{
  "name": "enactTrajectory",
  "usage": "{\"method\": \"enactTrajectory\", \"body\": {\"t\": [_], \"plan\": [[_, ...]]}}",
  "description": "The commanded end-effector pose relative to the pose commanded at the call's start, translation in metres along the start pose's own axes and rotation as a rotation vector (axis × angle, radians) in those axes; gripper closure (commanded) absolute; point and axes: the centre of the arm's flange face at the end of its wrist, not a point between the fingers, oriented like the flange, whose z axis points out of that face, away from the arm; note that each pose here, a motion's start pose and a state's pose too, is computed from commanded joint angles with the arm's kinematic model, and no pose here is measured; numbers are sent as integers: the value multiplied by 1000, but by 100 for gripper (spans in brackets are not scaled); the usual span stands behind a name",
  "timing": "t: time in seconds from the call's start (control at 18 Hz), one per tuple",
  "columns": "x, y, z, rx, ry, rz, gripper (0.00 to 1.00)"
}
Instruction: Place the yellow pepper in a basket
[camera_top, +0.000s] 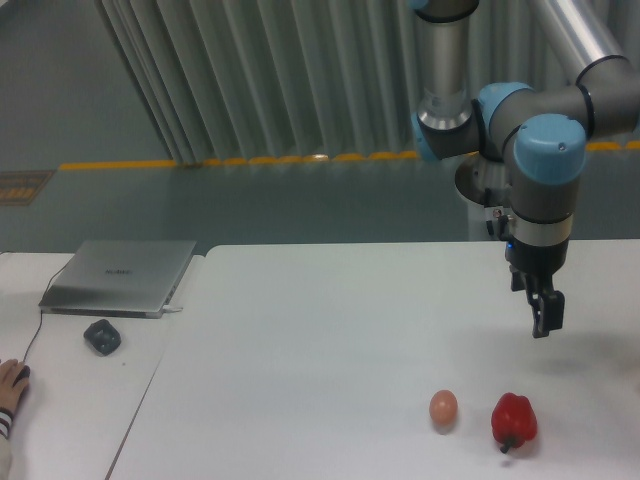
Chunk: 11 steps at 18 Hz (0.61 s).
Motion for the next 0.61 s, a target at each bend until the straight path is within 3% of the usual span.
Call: {"method": "enactTrajectory", "body": {"t": [0.61], "plan": [[-5, 18, -1, 0, -6, -30, 0]]}}
